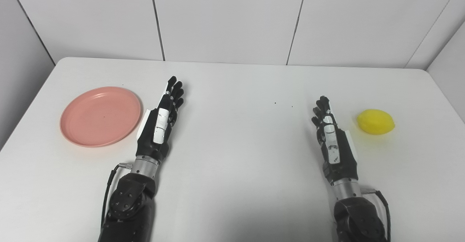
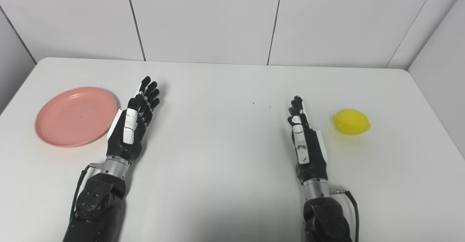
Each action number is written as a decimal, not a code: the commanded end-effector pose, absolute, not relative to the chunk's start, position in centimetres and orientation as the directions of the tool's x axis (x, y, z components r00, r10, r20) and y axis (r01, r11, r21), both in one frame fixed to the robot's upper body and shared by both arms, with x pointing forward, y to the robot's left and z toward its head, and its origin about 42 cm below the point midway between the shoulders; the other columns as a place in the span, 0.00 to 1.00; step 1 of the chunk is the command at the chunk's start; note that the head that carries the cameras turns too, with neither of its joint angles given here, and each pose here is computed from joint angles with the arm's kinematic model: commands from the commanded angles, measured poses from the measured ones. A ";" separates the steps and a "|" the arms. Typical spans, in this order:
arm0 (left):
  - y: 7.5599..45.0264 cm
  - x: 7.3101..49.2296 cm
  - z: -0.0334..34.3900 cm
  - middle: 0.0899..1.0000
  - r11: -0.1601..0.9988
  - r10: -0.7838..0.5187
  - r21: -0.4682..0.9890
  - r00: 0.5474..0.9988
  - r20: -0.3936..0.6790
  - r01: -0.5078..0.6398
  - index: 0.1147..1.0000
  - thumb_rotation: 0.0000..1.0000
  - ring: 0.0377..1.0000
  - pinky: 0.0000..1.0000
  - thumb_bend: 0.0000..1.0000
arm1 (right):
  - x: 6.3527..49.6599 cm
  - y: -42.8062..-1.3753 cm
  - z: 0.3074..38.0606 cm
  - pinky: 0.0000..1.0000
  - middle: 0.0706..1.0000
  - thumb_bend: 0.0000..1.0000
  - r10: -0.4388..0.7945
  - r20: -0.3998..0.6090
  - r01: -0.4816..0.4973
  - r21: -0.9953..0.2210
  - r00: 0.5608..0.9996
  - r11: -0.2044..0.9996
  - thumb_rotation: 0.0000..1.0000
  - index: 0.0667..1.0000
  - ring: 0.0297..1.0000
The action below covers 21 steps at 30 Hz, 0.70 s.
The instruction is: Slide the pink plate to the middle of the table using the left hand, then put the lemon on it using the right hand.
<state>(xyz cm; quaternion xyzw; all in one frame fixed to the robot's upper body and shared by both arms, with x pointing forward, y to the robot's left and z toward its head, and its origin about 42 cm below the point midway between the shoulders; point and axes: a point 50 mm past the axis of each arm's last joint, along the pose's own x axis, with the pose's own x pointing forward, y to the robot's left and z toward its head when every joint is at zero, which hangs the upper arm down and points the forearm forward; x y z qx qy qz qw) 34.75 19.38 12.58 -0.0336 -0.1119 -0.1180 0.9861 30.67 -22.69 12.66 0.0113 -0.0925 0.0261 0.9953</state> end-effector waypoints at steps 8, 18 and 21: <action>19.5 32.9 9.5 1.00 0.972 -0.212 -0.067 0.963 0.166 0.226 1.00 1.00 1.00 1.00 0.77 | 31.0 -22.8 12.8 1.00 1.00 0.52 0.061 0.236 -0.067 0.018 0.970 0.998 1.00 1.00 1.00; 19.6 31.8 8.7 1.00 0.968 -0.217 -0.096 0.963 0.158 0.234 1.00 1.00 1.00 1.00 0.76 | 31.3 -22.9 12.7 1.00 1.00 0.51 0.061 0.231 -0.068 0.022 0.971 0.997 1.00 1.00 1.00; 19.7 31.8 8.7 1.00 0.968 -0.216 -0.093 0.964 0.158 0.232 1.00 1.00 1.00 1.00 0.77 | 31.4 -22.8 12.6 1.00 1.00 0.51 0.063 0.228 -0.069 0.019 0.972 0.997 1.00 1.00 1.00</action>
